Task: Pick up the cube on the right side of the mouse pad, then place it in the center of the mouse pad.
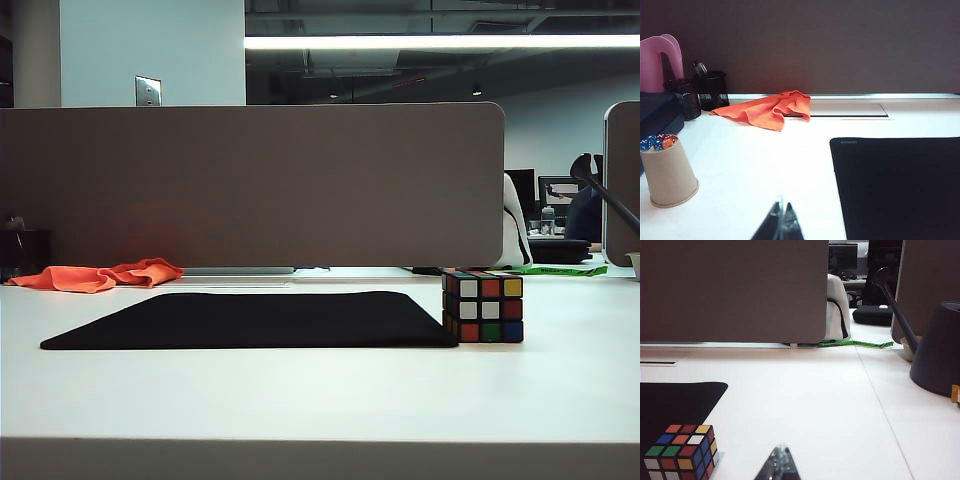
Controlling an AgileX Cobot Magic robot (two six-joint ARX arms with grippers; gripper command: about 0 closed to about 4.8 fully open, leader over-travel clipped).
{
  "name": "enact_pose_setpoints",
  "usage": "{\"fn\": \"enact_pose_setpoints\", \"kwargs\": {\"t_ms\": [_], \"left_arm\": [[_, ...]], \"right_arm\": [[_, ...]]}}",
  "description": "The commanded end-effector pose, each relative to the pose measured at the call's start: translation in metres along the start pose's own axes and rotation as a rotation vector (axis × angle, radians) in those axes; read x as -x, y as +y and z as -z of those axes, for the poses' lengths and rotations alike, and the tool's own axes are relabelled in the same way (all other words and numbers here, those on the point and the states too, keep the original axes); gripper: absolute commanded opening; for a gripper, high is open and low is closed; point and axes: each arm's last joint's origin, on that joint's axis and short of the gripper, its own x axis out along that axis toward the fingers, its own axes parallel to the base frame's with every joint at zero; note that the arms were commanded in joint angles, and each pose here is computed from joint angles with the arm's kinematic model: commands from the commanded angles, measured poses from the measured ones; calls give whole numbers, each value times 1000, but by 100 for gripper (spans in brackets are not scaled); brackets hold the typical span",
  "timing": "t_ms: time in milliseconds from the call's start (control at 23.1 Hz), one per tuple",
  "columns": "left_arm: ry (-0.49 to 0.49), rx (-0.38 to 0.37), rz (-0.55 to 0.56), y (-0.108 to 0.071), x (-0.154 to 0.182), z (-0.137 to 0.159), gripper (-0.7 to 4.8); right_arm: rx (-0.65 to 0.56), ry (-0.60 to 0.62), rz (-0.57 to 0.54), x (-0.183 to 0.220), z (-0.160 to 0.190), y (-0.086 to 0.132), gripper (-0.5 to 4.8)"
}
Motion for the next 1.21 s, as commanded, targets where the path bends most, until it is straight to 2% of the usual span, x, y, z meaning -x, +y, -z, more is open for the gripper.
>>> {"fn": "enact_pose_setpoints", "kwargs": {"t_ms": [43, 86, 130, 303, 735, 822, 908, 1211], "left_arm": [[-32, 36, 4, 0, 0, -4, -6], [-46, 104, 14, 0, 0, -6, -6], [-49, 118, 26, 0, 0, -6, -6], [-54, 107, 72, -2, 1, -7, -6], [-55, 80, 84, -2, 1, -7, -6], [-48, 59, 134, -4, 1, -6, -6], [-20, 21, 194, -5, 1, -3, -6], [39, 30, 312, -9, 2, 3, -6]], "right_arm": [[0, -17, 3, 0, -1, 0, -1], [0, -21, 3, 0, -2, 0, -2], [1, -23, 2, 0, -3, 0, -2], [-1, -24, 1, 0, -4, 0, -2], [-6, -40, 1, 1, -11, 0, -1], [-2, -45, 1, 3, -21, 1, -2], [13, 4, 3, 8, -35, 1, -2], [36, 229, 9, 12, -69, 2, -2]]}}
